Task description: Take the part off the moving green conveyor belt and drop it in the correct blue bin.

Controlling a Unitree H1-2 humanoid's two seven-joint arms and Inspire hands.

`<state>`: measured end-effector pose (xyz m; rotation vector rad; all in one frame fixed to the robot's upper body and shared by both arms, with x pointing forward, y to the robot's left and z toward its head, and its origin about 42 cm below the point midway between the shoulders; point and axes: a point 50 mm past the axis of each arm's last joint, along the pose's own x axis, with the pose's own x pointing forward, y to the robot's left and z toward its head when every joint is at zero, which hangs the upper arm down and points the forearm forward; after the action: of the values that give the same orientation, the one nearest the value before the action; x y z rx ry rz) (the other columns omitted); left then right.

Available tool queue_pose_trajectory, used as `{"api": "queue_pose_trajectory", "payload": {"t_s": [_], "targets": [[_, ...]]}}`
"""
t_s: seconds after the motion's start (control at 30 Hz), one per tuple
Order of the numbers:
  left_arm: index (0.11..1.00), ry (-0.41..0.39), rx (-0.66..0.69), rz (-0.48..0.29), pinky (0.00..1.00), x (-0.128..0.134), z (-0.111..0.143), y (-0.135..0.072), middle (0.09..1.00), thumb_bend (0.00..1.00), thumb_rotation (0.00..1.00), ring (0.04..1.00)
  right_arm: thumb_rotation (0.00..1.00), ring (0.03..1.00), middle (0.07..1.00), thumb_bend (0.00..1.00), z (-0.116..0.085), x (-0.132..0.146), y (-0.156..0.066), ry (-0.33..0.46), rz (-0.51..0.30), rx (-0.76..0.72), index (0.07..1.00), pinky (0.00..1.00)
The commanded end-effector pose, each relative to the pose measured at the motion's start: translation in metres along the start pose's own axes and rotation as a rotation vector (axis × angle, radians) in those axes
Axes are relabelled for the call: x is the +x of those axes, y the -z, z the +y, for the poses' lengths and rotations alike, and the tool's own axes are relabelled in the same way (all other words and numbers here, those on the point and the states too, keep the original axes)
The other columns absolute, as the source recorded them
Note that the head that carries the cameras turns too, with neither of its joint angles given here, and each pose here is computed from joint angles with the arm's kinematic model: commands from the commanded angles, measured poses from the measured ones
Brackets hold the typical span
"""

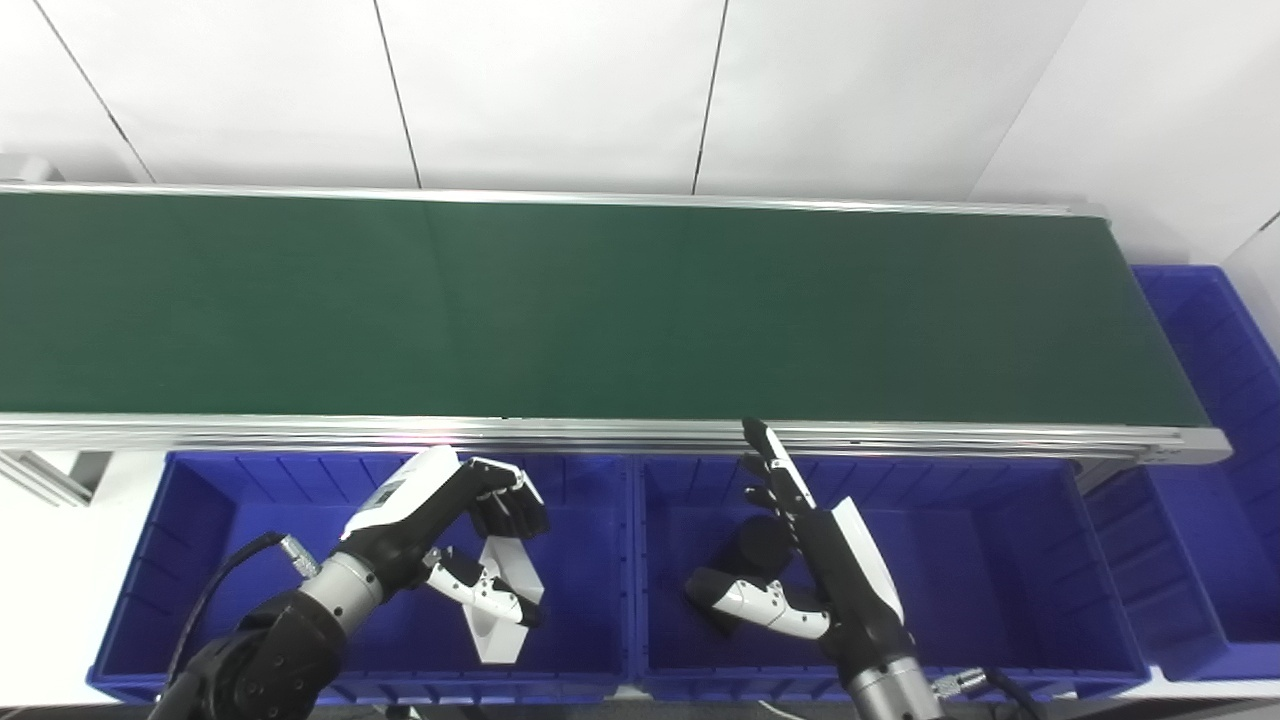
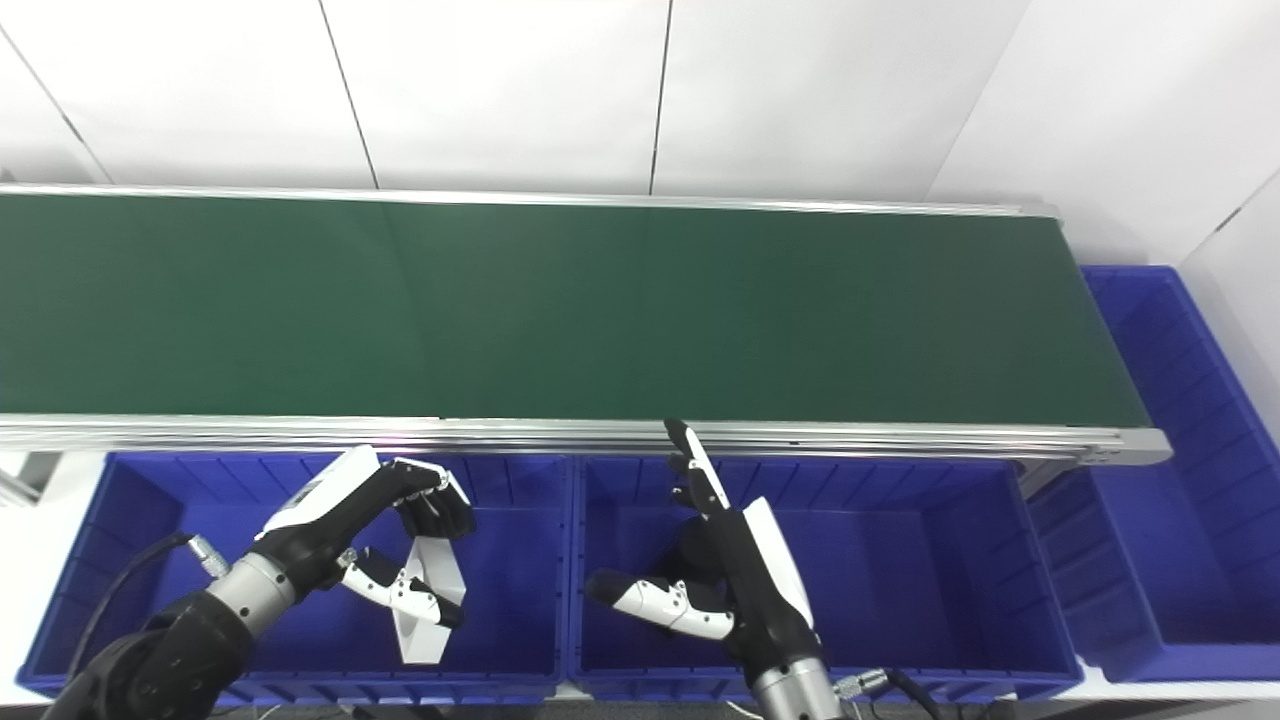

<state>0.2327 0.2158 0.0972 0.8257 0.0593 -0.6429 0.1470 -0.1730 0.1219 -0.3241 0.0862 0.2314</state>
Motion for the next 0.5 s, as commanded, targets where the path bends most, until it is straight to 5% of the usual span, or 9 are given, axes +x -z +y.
{"api": "queue_pose_trajectory", "payload": {"t_s": [0.0, 0.1, 0.47], "targets": [[0.500, -0.051, 0.030, 0.003, 0.61, 0.002, 0.012, -0.001, 0.731, 0.51, 0.04, 0.670, 0.64, 0.959, 0.991, 0.97, 0.001, 0.003, -0.009, 0.015, -0.030, 0.014, 1.000, 0.85], [0.732, -0.056, 0.028, 0.027, 0.65, 0.002, 0.010, 0.003, 0.782, 0.68, 0.00, 0.734, 0.62, 0.960, 0.990, 0.97, 0.002, 0.004, -0.007, 0.014, -0.035, 0.017, 1.000, 0.88], [0.893, -0.082, 0.006, 0.080, 0.71, 0.006, -0.003, -0.001, 0.939, 0.73, 0.09, 0.864, 0.65, 0.954, 0.990, 0.98, -0.005, -0.001, -0.004, 0.018, -0.026, -0.019, 1.000, 0.90]]}}
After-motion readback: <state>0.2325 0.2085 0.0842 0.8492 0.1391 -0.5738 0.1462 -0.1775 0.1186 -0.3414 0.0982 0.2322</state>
